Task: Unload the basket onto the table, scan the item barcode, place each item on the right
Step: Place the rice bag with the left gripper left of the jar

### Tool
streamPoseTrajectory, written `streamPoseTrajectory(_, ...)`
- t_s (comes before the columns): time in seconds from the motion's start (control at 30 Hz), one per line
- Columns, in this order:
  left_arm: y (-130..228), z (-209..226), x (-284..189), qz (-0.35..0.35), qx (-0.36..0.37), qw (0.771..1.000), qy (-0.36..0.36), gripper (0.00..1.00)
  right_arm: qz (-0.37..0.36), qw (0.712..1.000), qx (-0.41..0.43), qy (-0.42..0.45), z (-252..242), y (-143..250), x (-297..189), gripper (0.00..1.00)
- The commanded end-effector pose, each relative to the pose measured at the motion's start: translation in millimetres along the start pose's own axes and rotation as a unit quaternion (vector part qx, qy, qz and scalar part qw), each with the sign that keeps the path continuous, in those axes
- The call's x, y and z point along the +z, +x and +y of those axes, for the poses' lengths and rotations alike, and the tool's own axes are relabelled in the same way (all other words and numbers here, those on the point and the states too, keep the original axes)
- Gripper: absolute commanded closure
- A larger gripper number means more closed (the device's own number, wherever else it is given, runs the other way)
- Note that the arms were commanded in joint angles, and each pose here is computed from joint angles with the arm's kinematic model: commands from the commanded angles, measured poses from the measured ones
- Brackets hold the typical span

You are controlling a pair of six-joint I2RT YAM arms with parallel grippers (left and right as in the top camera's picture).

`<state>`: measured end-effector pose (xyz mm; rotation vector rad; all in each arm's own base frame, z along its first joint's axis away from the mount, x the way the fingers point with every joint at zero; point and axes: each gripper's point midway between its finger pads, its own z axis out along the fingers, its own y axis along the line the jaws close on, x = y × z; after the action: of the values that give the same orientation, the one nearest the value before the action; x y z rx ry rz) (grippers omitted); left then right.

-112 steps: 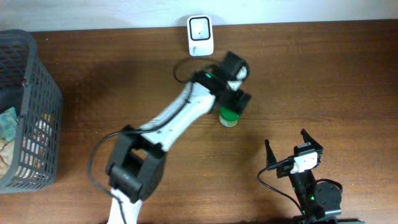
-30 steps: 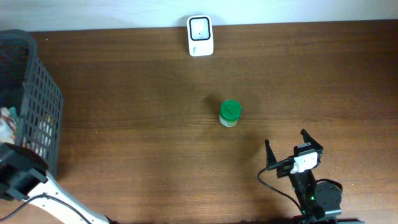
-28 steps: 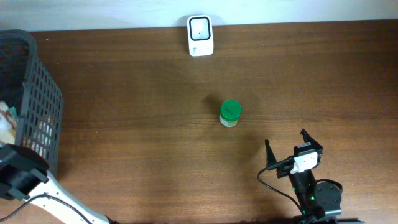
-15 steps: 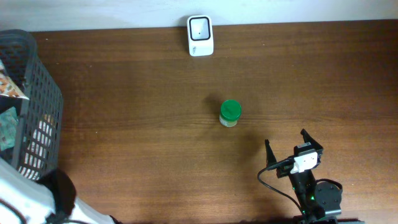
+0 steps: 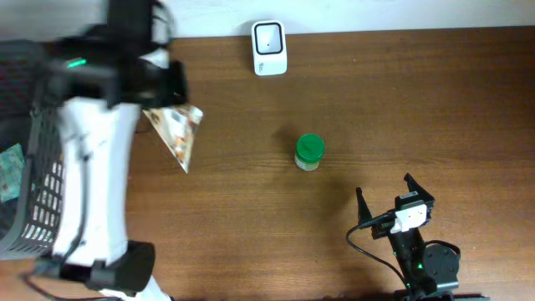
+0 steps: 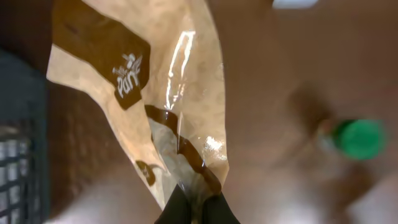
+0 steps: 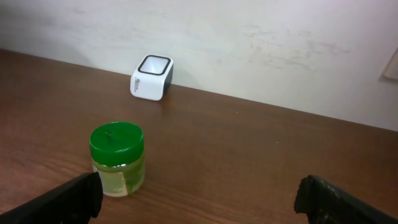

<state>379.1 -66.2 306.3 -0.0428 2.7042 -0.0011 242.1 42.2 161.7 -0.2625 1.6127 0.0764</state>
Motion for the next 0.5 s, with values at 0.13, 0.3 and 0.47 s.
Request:
streamPoseTrajectory(0.13, 58.0, -19.1, 158.2, 0.066, 0.069, 0.993, -0.069, 1.00, 0.001, 1.000, 0.002, -0.001, 1.4, 2.8, 0.3, 0.02)
streamPoseTrajectory(0.3, 73.6, -22.7, 190.4, 0.062, 0.070, 0.994, -0.062, 1.00, 0.001, 1.000, 0.002, -0.001, 1.4, 2.8, 0.3, 0.02)
streamPoseTrajectory(0.47, 61.9, -33.3, 192.1, 0.036, 0.067, 0.996, -0.044, 0.72, 0.001, 1.000, 0.002, -0.001, 1.4, 2.8, 0.3, 0.02)
